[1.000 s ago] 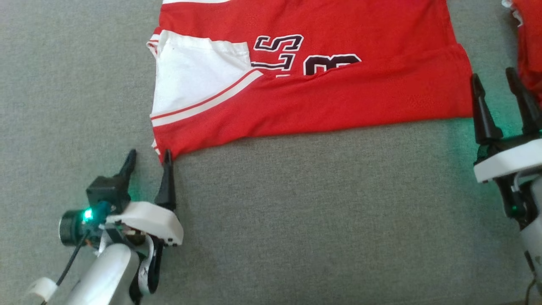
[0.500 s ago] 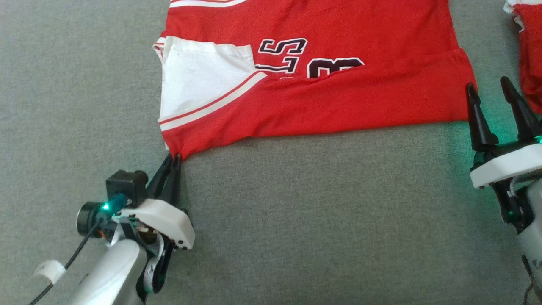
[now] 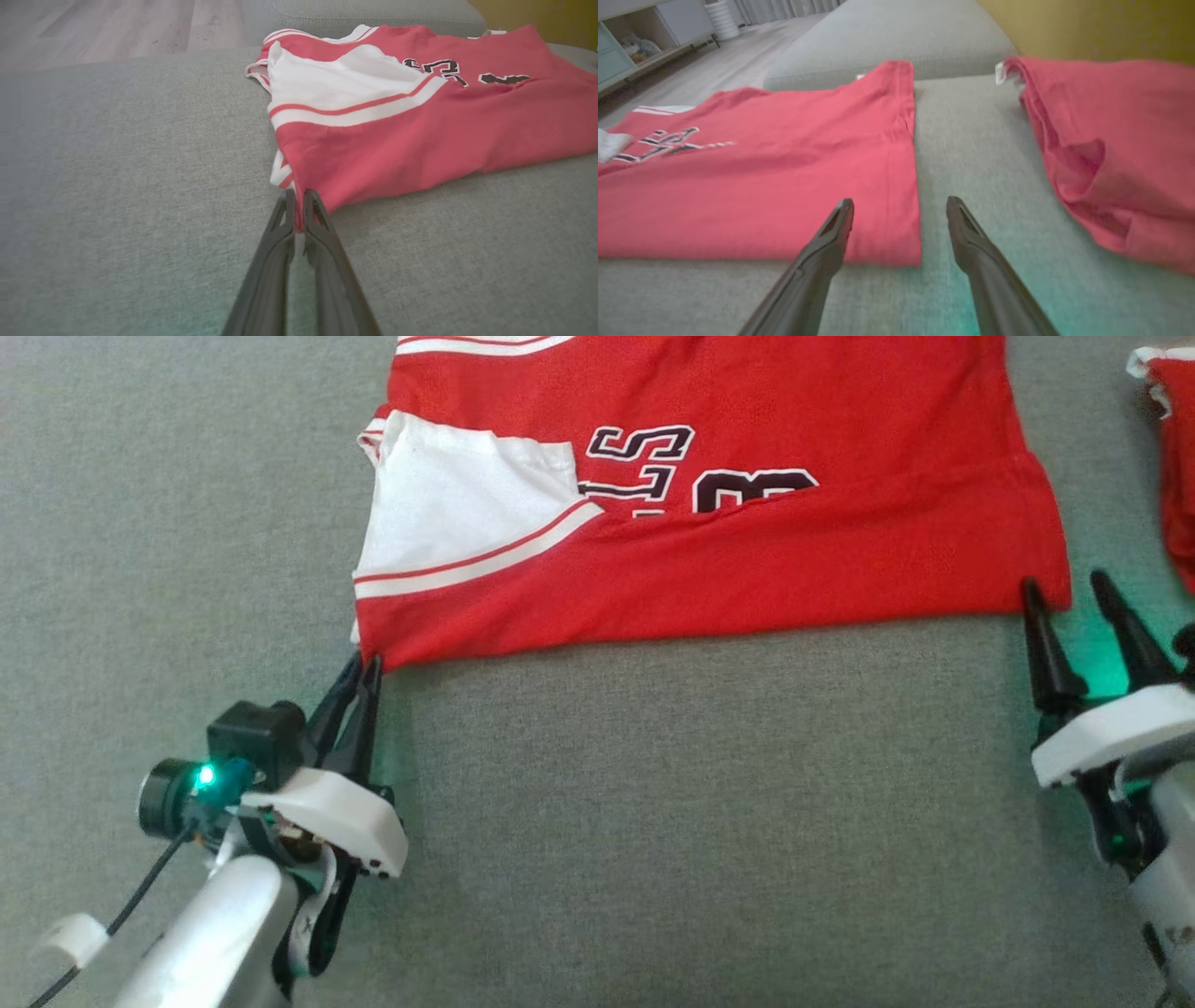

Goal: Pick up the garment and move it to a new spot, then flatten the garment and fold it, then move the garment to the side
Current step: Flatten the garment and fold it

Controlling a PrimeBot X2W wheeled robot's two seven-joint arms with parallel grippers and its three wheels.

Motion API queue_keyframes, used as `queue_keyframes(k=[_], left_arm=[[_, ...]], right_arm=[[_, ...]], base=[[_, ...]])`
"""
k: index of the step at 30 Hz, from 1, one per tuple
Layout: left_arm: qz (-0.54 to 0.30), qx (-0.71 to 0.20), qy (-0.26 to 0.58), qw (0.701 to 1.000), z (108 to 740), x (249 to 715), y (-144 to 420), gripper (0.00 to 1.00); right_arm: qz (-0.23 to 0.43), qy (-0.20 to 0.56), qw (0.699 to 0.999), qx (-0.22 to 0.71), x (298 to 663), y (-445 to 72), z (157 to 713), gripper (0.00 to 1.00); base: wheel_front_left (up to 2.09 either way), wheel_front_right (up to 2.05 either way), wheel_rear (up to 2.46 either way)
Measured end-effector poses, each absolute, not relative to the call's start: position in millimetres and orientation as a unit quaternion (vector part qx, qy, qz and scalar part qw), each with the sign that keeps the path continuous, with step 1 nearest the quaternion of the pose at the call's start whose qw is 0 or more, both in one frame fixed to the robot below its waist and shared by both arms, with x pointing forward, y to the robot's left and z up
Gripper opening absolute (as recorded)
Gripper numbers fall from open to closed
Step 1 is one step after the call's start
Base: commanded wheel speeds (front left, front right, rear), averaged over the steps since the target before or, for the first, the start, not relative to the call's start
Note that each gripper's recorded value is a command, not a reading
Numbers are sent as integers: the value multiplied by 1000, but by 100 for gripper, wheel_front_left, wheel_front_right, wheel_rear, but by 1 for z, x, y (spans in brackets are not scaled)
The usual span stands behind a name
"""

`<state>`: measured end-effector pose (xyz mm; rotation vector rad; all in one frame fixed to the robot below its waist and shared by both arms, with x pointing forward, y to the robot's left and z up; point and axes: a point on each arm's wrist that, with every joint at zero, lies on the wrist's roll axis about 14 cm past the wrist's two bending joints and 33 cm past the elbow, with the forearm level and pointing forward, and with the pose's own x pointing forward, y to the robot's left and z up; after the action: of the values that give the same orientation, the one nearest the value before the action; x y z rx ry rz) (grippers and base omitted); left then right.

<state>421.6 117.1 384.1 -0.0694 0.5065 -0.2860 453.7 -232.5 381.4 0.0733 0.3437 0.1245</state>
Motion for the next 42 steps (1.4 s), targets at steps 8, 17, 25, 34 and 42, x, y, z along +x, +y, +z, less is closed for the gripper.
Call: queue_keyframes(k=[8, 17, 25, 34, 42], left_arm=[[-131, -26, 232, 963, 394, 427, 124, 0], [-136, -27, 221, 965, 405, 417, 122, 0], [-139, -64, 236, 960, 409, 375, 115, 0], [-144, -96, 284, 943, 397, 322, 107, 0], [-162, -113, 341, 919, 384, 297, 100, 0]], right_arm=[[64, 234, 969, 55, 449, -227, 355, 13], [82, 243, 965, 57, 441, -226, 365, 0], [102, 260, 959, 42, 410, -239, 372, 0], [102, 300, 947, 41, 357, -258, 364, 0], [91, 303, 947, 55, 344, -264, 366, 100]], base=[[0, 0, 0], [0, 0, 0], [0, 0, 0], [0, 0, 0], [0, 0, 0]])
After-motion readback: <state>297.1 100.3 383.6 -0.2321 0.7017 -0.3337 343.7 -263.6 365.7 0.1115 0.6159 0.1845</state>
